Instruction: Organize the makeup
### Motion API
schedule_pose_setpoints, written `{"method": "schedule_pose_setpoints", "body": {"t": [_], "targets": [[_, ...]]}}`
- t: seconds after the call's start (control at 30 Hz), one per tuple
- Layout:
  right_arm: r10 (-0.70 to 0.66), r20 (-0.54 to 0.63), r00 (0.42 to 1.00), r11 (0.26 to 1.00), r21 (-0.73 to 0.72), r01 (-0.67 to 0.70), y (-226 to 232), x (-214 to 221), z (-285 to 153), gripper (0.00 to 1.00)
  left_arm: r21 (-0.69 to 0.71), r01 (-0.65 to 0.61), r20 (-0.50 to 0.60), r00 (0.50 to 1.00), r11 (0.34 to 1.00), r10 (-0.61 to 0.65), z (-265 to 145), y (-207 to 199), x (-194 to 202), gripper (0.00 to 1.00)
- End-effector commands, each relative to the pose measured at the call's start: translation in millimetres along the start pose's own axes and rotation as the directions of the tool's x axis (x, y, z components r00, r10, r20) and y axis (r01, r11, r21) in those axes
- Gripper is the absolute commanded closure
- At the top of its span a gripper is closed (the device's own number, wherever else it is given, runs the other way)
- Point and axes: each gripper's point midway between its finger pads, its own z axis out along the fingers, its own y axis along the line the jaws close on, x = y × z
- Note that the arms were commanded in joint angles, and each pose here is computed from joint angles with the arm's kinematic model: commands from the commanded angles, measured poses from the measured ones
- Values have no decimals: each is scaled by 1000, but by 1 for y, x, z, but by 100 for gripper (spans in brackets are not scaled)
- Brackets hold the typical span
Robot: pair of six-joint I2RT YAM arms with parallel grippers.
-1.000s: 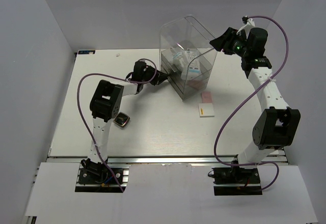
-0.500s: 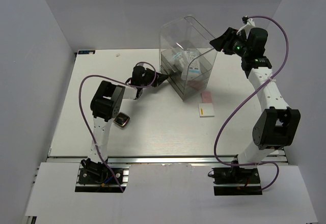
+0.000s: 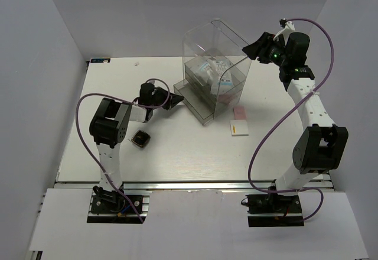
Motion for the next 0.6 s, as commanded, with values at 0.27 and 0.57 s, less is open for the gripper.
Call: {"method": "schedule_pose_setpoints", "body": {"t": [0.27,0.57], "targets": [[-93,-96,991,995,-41,89,-7,28,-2,13,-111,-118,-22,993,987,116,-39,-2,3,62],[-295,-28,955,953,-85,292,17,-5,-33,11,-127,-199,33,978,972,205,-50,-31,-21,2]]}}
